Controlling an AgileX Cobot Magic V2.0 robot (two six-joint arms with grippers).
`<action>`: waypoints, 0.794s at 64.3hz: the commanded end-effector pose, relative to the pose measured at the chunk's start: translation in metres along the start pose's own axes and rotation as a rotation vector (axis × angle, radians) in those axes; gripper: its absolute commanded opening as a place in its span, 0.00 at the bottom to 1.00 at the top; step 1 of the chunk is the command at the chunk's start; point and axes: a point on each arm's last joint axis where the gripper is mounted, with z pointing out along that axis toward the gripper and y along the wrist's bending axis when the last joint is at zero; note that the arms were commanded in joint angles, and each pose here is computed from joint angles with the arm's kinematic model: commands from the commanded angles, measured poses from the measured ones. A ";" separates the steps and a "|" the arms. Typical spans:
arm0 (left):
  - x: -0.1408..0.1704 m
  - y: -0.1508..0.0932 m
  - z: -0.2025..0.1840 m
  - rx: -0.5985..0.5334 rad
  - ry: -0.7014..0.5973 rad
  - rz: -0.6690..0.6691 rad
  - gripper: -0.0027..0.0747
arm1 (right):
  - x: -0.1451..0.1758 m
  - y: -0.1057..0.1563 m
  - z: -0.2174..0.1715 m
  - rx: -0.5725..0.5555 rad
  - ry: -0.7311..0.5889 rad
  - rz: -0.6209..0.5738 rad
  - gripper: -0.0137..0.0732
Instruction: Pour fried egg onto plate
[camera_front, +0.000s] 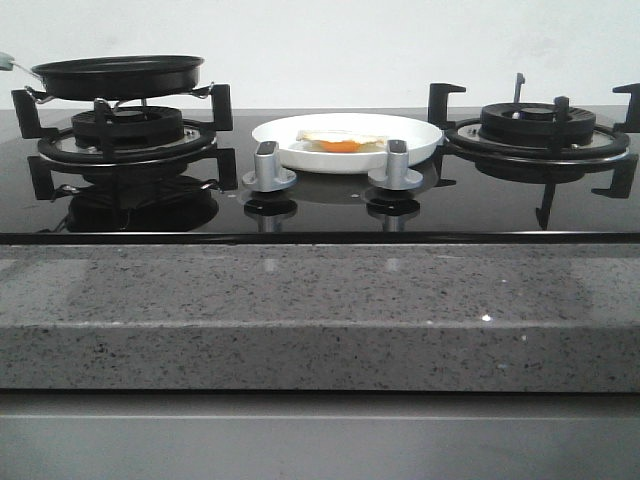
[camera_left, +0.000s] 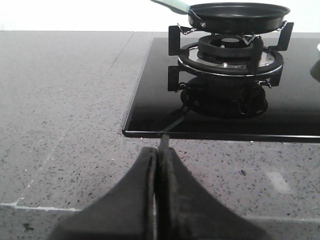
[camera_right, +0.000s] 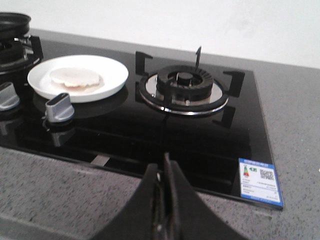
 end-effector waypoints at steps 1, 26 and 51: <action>-0.006 0.001 -0.001 -0.008 -0.094 -0.019 0.01 | -0.002 -0.001 0.005 0.049 -0.131 -0.011 0.09; -0.006 0.001 -0.001 -0.008 -0.094 -0.019 0.01 | 0.077 -0.011 0.026 0.261 -0.107 0.027 0.09; -0.006 0.001 -0.001 -0.008 -0.094 -0.019 0.01 | 0.077 -0.011 0.026 0.262 -0.101 0.027 0.09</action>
